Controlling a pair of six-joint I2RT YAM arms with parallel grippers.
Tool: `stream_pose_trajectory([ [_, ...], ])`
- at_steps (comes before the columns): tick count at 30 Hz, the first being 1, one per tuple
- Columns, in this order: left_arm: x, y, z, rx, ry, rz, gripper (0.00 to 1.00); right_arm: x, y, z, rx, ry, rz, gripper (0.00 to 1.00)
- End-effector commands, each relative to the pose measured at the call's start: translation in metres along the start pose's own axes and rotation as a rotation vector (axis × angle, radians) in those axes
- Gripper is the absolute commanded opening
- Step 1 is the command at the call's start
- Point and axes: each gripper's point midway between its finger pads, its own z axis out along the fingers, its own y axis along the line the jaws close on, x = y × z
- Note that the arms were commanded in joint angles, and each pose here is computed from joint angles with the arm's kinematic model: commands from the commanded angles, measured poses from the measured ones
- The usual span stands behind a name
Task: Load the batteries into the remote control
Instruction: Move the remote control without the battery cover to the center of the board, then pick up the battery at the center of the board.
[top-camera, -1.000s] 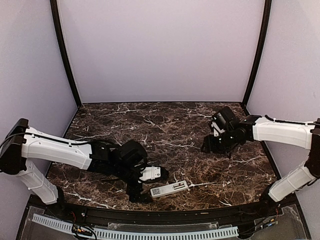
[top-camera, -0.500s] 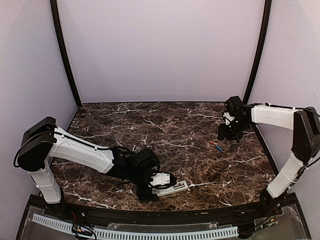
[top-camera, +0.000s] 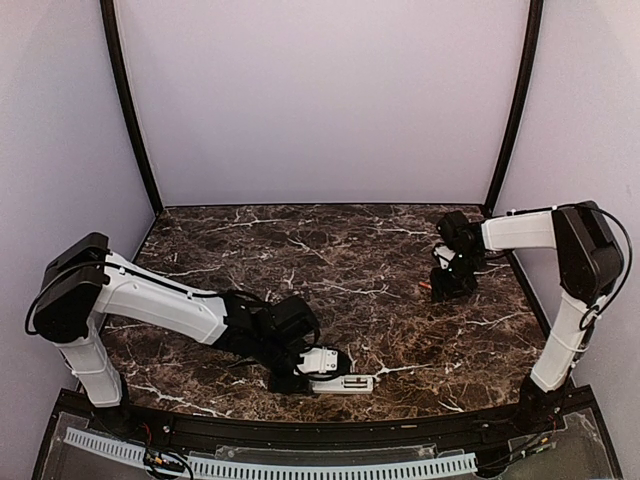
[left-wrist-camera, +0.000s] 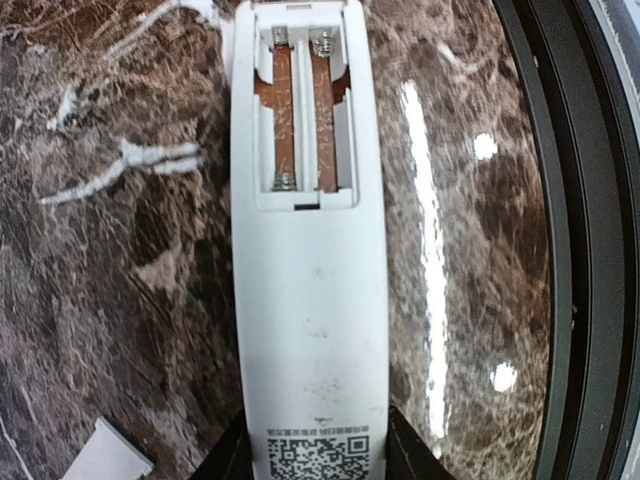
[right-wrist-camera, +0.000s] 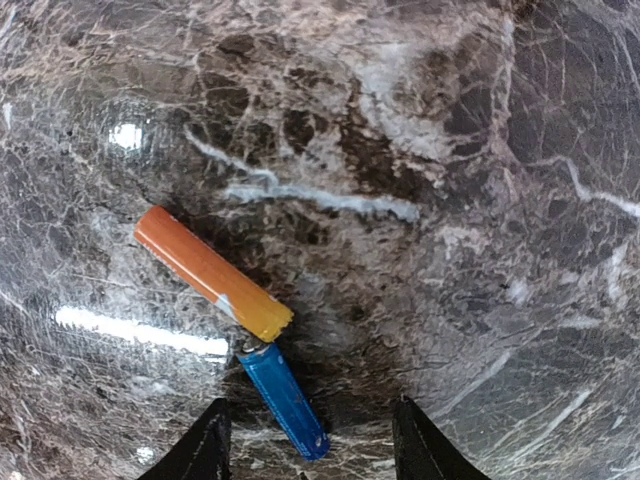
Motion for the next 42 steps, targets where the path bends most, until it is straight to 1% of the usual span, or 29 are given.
stream_pose_trajectory([
  [1,0.061,-0.020,-0.010,0.053,0.223,0.015,0.36,-0.001,0.000,0.007,0.002,0.012,-0.026,0.47],
  [4,0.064,-0.017,-0.017,0.034,0.219,0.005,0.35,0.004,0.001,0.009,-0.008,0.025,-0.020,0.39],
  [10,0.077,-0.015,-0.021,0.036,0.249,-0.028,0.34,0.019,0.006,0.014,-0.004,0.066,-0.050,0.31],
  [14,0.085,-0.014,-0.022,0.037,0.276,-0.025,0.34,0.025,0.013,0.017,0.009,0.092,-0.081,0.25],
  [19,0.087,-0.016,-0.026,0.048,0.293,-0.021,0.39,0.027,0.017,0.014,0.031,0.103,-0.091,0.17],
  [21,0.082,-0.016,-0.028,0.059,0.291,-0.025,0.44,0.030,0.020,0.015,0.024,0.113,-0.095,0.12],
  [22,0.082,-0.018,-0.030,0.068,0.296,-0.032,0.51,0.030,0.022,0.015,0.013,0.117,-0.097,0.08],
  [23,0.079,-0.016,-0.031,0.067,0.291,-0.035,0.55,0.031,0.024,0.015,0.005,0.121,-0.100,0.05],
  [24,0.079,-0.016,-0.032,0.068,0.296,-0.041,0.65,0.032,0.026,0.015,-0.003,0.123,-0.101,0.01],
  [27,0.067,-0.013,-0.039,0.058,0.267,-0.045,0.78,0.033,0.031,0.014,-0.019,0.126,-0.112,0.00],
  [31,0.041,-0.005,-0.057,0.010,0.145,-0.028,0.81,0.034,0.043,0.005,-0.050,0.129,-0.141,0.00],
  [33,0.023,0.005,-0.070,-0.060,0.051,-0.002,0.82,0.036,0.053,-0.005,-0.073,0.130,-0.164,0.00],
  [34,0.013,0.010,-0.083,-0.111,-0.007,0.022,0.82,0.036,0.060,-0.012,-0.096,0.124,-0.176,0.00],
  [35,0.004,0.015,-0.087,-0.154,-0.075,0.044,0.81,0.035,0.071,-0.021,-0.131,0.112,-0.193,0.00],
  [37,-0.020,0.021,-0.119,-0.268,-0.247,0.160,0.80,0.036,0.105,-0.047,-0.248,0.079,-0.246,0.00],
  [38,-0.013,0.017,-0.118,-0.287,-0.267,0.200,0.78,0.039,0.124,-0.060,-0.308,0.065,-0.278,0.00],
  [39,-0.034,0.017,-0.140,-0.367,-0.373,0.310,0.73,0.040,0.143,-0.075,-0.370,0.046,-0.312,0.00],
  [40,-0.029,0.012,-0.139,-0.386,-0.389,0.365,0.70,0.044,0.163,-0.089,-0.429,0.033,-0.350,0.00],
  [41,-0.046,0.012,-0.160,-0.470,-0.472,0.459,0.62,0.048,0.181,-0.102,-0.483,0.022,-0.383,0.00],
  [42,-0.044,0.010,-0.160,-0.494,-0.483,0.493,0.56,0.053,0.199,-0.114,-0.533,0.016,-0.414,0.00],
])
